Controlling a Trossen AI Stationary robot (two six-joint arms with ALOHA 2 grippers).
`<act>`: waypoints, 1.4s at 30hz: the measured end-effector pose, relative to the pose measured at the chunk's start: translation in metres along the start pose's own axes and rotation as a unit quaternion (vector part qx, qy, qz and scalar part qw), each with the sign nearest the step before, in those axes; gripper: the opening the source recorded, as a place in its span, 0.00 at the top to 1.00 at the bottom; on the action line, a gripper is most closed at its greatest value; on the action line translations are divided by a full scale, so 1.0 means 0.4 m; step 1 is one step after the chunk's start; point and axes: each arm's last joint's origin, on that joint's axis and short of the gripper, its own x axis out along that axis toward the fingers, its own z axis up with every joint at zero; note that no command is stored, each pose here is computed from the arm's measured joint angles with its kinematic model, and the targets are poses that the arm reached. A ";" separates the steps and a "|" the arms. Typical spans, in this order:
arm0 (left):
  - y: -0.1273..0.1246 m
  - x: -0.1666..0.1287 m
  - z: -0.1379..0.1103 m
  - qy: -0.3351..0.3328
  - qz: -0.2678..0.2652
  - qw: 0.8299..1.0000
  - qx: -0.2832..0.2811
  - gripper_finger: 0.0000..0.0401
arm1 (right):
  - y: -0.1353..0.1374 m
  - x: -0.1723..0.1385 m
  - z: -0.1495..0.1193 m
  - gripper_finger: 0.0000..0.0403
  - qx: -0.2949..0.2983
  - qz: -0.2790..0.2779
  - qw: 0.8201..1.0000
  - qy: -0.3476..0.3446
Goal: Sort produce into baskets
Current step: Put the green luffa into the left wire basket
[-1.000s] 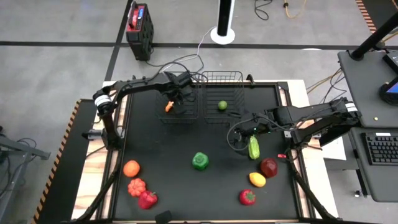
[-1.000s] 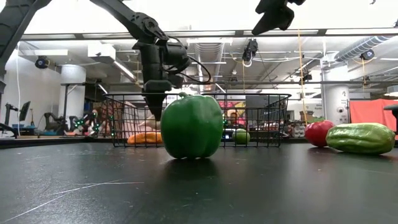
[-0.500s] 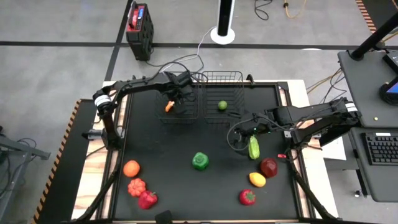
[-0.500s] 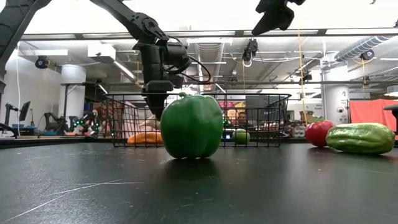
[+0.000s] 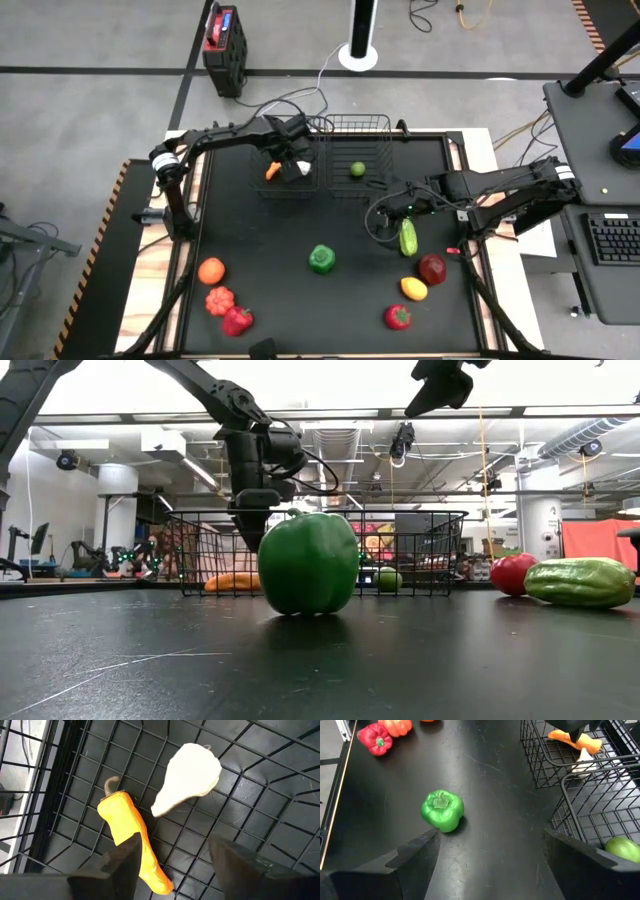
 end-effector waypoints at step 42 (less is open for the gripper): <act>-0.512 -0.491 -0.378 -0.398 0.013 0.917 0.039 0.46 | 0.136 -0.068 -0.169 0.19 0.368 -0.053 0.885 0.279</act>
